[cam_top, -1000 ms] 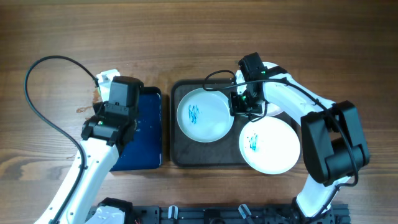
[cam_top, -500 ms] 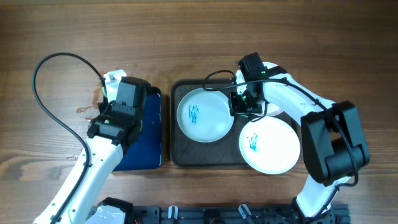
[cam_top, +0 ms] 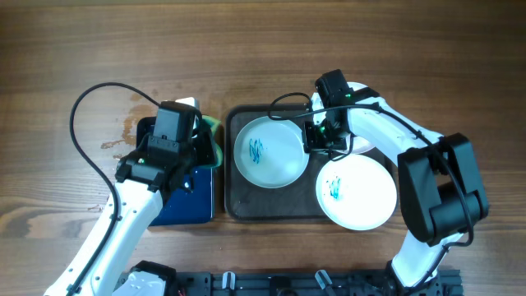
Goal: Clean dirty plates on tray and stack at the side
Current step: 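Move the sponge with the left gripper onto the held white plate, then scrub the plate's blue marks with the sponge in circles, left gripper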
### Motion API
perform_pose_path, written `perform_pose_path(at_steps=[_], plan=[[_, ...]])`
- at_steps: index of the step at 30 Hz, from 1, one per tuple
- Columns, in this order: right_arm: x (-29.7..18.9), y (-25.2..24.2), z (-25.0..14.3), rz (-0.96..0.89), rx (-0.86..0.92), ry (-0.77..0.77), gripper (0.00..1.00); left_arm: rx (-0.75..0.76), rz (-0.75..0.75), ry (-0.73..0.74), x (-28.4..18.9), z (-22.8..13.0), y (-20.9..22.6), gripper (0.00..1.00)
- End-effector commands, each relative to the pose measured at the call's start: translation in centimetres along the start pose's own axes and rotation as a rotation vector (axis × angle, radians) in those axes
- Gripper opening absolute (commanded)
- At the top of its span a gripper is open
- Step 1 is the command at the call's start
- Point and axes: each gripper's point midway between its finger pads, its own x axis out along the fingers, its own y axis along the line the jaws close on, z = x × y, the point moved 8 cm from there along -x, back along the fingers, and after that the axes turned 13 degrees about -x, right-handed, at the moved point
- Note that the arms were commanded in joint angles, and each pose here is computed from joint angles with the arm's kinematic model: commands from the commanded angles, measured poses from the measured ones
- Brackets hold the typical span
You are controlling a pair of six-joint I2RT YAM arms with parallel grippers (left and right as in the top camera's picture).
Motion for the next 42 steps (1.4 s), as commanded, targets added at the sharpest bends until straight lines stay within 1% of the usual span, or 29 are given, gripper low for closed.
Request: perform_pose_path(at_steps=[1, 3, 8, 11, 14, 19, 21, 24, 26, 29, 30, 33, 35, 39, 41, 42], plan=[[0.6, 0.0, -0.2, 0.005, -0.019, 0.016, 0.05, -0.046, -0.177, 0.106, 0.0, -0.6, -2.3, 0.04], [0.6, 0.0, -0.1, 0.005, -0.02, 0.014, 0.05, -0.075, -0.166, 0.162, 1.5, -1.5, -3.0, 0.04], [0.6, 0.1, -0.3, 0.017, -0.017, 0.023, 0.05, -0.014, -0.147, 0.267, 5.9, -4.2, -5.2, 0.04], [0.6, 0.1, -0.4, 0.02, -0.015, 0.029, 0.05, 0.019, -0.175, 0.278, 7.8, -4.9, -7.1, 0.04], [0.5, 0.2, -0.4, 0.03, -0.015, 0.029, 0.05, 0.02, -0.211, 0.284, 9.2, -5.4, -9.1, 0.04], [0.5, 0.2, -0.5, 0.03, -0.01, 0.036, 0.05, 0.014, -0.231, 0.292, 11.9, -6.5, -10.3, 0.04], [0.5, 0.2, -0.6, 0.03, -0.007, 0.043, 0.05, -0.022, -0.218, 0.302, 13.2, -6.8, -10.1, 0.04], [0.5, 0.2, -0.7, 0.029, -0.005, 0.047, 0.05, -0.044, -0.162, 0.334, 14.7, -7.7, -9.2, 0.04], [0.5, 0.2, -0.7, 0.029, -0.004, 0.05, 0.05, -0.047, -0.091, 0.317, 15.0, -7.7, -8.2, 0.04], [0.5, 0.2, -0.8, 0.029, -0.002, 0.055, 0.04, -0.057, 0.063, 0.23, 15.1, -6.6, -6.0, 0.04], [0.5, 0.2, -0.8, 0.029, -0.001, 0.057, 0.05, -0.059, 0.152, 0.194, 15.1, -6.1, -4.6, 0.04], [0.5, 0.2, -0.9, 0.029, -0.001, 0.058, 0.05, -0.055, 0.344, 0.148, 14.6, -5.5, -1.5, 0.04], [0.5, 0.2, -0.9, 0.029, -0.001, 0.058, 0.04, -0.049, 0.431, 0.132, 14.2, -5.2, -0.1, 0.04], [0.5, 0.2, -0.8, 0.028, 0.0, 0.057, 0.05, -0.045, 0.475, 0.16, 13.8, -5.4, 0.7, 0.04], [0.5, 0.2, -0.8, 0.028, -0.001, 0.057, 0.05, -0.034, 0.446, 0.193, 13.9, -5.9, 0.2, 0.04], [0.5, 0.2, -0.8, 0.029, -0.001, 0.057, 0.05, -0.001, 0.391, 0.247, 13.9, -6.4, -0.6, 0.04]])
